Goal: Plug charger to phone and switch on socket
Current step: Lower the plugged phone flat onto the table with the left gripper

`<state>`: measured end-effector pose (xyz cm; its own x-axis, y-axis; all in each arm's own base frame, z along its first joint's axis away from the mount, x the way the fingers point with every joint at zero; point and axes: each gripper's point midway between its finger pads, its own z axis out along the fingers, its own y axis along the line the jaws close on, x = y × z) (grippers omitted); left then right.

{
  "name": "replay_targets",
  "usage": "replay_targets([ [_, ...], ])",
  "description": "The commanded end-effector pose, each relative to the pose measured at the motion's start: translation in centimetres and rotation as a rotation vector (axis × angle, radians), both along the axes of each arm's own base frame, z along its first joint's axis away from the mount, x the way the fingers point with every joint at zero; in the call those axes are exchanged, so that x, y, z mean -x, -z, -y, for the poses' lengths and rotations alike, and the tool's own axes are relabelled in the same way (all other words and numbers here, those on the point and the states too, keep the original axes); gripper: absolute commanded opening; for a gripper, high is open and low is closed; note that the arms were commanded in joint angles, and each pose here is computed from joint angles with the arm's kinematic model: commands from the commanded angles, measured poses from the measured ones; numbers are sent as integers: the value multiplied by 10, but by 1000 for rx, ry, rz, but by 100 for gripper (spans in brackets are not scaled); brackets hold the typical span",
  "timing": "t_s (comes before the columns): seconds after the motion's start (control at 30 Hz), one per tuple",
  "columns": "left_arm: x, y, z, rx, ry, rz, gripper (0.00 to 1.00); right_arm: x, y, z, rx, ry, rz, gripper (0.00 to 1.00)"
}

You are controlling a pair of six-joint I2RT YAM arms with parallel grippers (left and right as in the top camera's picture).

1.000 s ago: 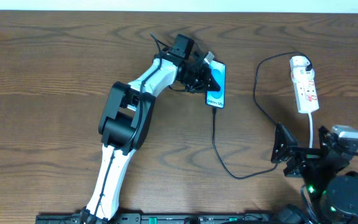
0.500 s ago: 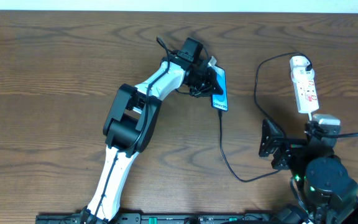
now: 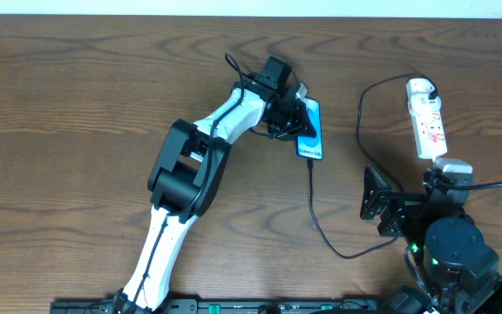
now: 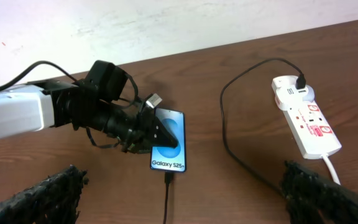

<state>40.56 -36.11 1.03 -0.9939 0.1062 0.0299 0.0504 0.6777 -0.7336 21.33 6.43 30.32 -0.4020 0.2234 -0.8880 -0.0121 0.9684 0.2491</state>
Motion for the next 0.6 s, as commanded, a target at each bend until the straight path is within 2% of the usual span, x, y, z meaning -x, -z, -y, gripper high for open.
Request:
replay_targets([
  [0.0, 0, 12, -12, -101, -20, 11, 26, -1, -1, 2, -11, 14, 0, 99],
  [0.2, 2, 21, -23, -178, -39, 3, 41, -1, -1, 2, -12, 14, 0, 99],
  [0.57, 4, 36, -47, -325, -71, 2, 42, -1, -1, 2, -11, 14, 0, 99],
])
